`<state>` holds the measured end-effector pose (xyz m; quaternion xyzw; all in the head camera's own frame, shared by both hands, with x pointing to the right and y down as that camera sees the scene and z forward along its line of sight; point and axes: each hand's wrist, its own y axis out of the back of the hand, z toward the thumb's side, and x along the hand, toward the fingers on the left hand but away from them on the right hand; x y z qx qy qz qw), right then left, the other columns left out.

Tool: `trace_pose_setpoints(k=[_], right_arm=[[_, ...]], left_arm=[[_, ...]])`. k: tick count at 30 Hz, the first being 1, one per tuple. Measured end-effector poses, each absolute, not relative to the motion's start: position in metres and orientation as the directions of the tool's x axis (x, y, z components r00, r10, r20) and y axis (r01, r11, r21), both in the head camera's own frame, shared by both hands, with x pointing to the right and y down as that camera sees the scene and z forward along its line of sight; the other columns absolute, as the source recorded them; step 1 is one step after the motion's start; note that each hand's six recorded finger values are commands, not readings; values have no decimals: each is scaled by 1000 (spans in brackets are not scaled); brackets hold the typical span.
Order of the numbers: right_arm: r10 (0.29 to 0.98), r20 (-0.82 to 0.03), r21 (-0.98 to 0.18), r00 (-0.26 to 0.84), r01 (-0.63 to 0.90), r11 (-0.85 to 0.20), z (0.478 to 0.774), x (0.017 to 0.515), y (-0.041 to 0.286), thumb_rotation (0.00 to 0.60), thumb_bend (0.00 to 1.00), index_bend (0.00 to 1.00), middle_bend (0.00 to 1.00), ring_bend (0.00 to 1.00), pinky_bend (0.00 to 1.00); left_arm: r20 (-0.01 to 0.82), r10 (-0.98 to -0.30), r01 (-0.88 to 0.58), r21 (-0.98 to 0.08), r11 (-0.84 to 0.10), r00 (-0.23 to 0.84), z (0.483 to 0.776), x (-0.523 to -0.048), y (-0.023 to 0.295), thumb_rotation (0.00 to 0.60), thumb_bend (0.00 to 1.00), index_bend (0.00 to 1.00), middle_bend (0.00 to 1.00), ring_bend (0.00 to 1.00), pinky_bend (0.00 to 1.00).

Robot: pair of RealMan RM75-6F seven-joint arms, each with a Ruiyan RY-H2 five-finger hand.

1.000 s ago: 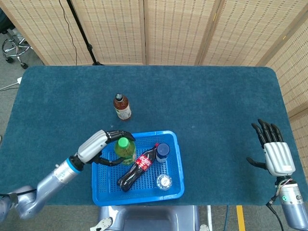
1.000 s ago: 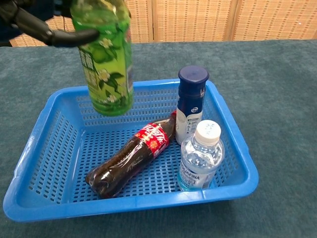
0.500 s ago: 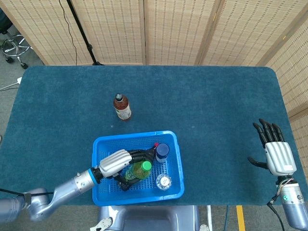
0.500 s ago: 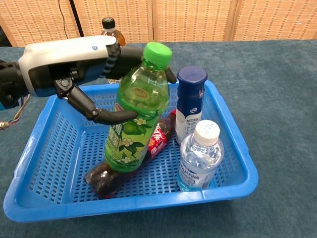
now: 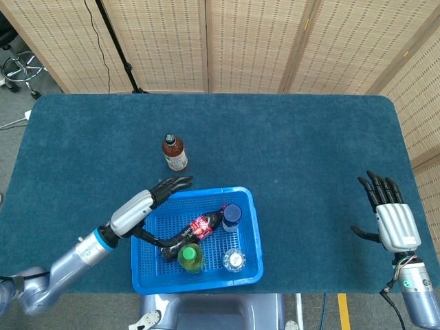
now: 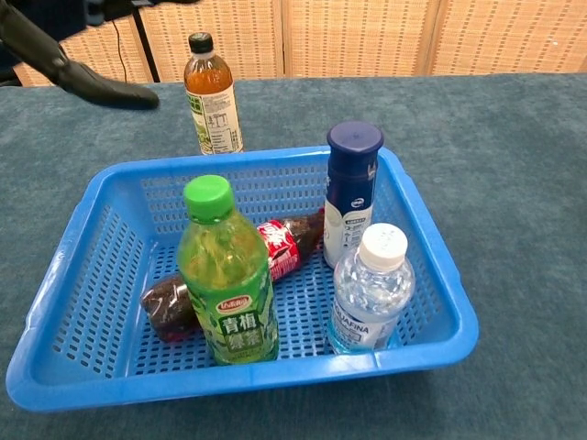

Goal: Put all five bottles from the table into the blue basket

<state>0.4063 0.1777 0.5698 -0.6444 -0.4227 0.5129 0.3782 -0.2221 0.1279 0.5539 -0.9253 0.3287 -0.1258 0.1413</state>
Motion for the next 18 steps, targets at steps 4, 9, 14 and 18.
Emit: trace_pose_setpoints(k=[4,9,14,18], right_arm=[[932,-342,-920,118,158,-358,570,406,178,600,0,0,0,0,0],[930,-345,-918,123,160,-362,570,404,178,600,0,0,0,0,0],[929,-349,-917,121,161,-365,571,405,178,600,0,0,0,0,0],[928,-354,-915,120,161,-370,573,405,178,600,0,0,0,0,0]], left_arm=[[128,-731,-658,-353,-665,670,551,-254,110,600,17,0,0,0,0],[164,-812,-740,-343,-579,560,564,-290,90,600,9,0,0,0,0],[228,-882,-817,-336,-469,412,592,-335,70,600,0,0,0,0,0],[297,-909,-858,-339,-386,292,623,-365,61,600,0,0,0,0,0]])
